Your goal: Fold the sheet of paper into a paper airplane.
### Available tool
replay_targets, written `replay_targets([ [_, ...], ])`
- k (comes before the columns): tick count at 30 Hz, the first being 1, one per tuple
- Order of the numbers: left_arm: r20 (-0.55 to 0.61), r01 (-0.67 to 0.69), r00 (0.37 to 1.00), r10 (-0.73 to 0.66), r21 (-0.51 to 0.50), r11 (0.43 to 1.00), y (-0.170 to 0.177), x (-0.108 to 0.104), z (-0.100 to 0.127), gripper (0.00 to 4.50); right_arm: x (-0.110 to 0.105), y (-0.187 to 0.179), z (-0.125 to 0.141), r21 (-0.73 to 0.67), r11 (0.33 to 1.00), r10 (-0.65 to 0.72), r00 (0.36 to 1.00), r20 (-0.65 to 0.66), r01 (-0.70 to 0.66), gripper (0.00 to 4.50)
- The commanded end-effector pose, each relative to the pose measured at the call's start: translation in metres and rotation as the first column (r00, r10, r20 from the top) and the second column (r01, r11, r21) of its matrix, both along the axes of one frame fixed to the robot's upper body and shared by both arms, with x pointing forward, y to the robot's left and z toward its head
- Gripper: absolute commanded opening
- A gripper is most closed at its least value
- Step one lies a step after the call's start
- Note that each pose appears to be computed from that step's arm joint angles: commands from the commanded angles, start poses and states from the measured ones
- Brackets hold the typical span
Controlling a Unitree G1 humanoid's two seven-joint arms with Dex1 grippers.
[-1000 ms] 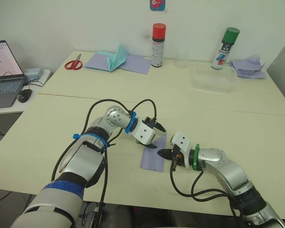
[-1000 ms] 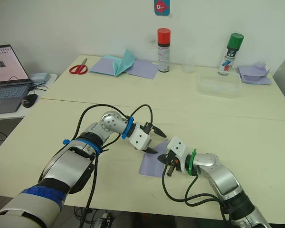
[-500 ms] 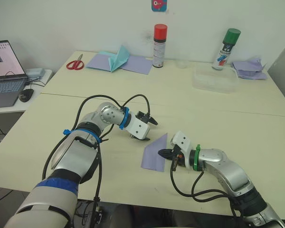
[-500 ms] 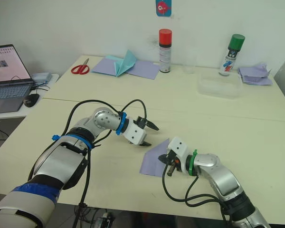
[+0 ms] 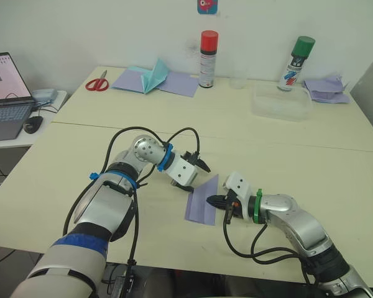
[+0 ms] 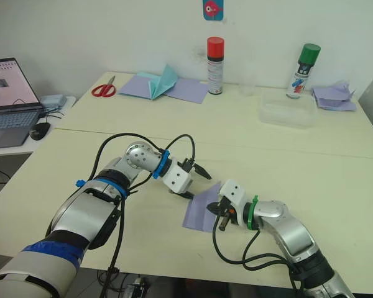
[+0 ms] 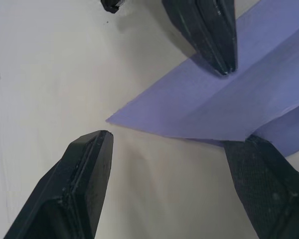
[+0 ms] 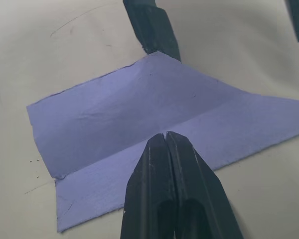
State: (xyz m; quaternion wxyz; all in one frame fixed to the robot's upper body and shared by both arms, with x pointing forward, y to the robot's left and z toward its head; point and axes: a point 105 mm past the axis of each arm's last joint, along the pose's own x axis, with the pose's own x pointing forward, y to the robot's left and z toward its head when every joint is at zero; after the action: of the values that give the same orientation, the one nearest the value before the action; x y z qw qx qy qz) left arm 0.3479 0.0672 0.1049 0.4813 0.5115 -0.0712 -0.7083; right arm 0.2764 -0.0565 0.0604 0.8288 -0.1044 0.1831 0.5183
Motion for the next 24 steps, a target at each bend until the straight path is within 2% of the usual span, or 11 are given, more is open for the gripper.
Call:
replay_targets([
  [1,0.010,0.037,0.999,-0.037,-0.035,0.999,-0.002,-0.004,0.006,3.19,-0.005,-0.005,-0.015,-0.039,0.999,-0.010,0.998,-0.067,0.008,0.00],
  [10,-0.010,0.075,0.997,-0.075,-0.010,0.997,-0.001,-0.009,0.002,0.17,-0.008,0.000,-0.007,0.006,1.000,0.019,0.998,-0.060,-0.019,0.00],
  [11,-0.013,0.076,0.997,-0.076,-0.007,0.997,0.000,-0.010,0.001,0.04,-0.009,0.001,-0.004,0.022,0.999,0.029,0.998,-0.057,-0.028,0.00],
  [14,-0.017,0.073,0.997,-0.073,0.007,0.997,0.003,-0.011,-0.003,0.04,-0.008,0.003,0.026,0.128,0.990,0.059,0.998,-0.013,-0.057,0.00],
  [18,-0.041,0.018,0.999,-0.018,-0.003,1.000,0.010,-0.008,-0.002,0.04,-0.006,-0.012,0.049,0.142,0.988,0.050,0.998,0.048,-0.056,0.00],
  [21,-0.139,-0.104,0.985,0.105,0.013,0.995,0.019,-0.004,-0.004,0.04,-0.005,-0.024,0.057,0.122,0.992,0.018,0.996,0.090,-0.029,0.00],
  [23,-0.239,-0.155,0.957,0.163,0.050,0.987,0.023,-0.014,0.000,0.04,-0.006,-0.030,0.061,0.116,0.993,0.001,0.993,0.115,-0.014,0.00],
  [24,-0.280,-0.192,0.936,0.214,0.103,0.976,0.027,-0.022,0.004,0.04,-0.007,-0.034,0.064,0.116,0.993,-0.011,0.991,0.133,-0.005,0.00],
])
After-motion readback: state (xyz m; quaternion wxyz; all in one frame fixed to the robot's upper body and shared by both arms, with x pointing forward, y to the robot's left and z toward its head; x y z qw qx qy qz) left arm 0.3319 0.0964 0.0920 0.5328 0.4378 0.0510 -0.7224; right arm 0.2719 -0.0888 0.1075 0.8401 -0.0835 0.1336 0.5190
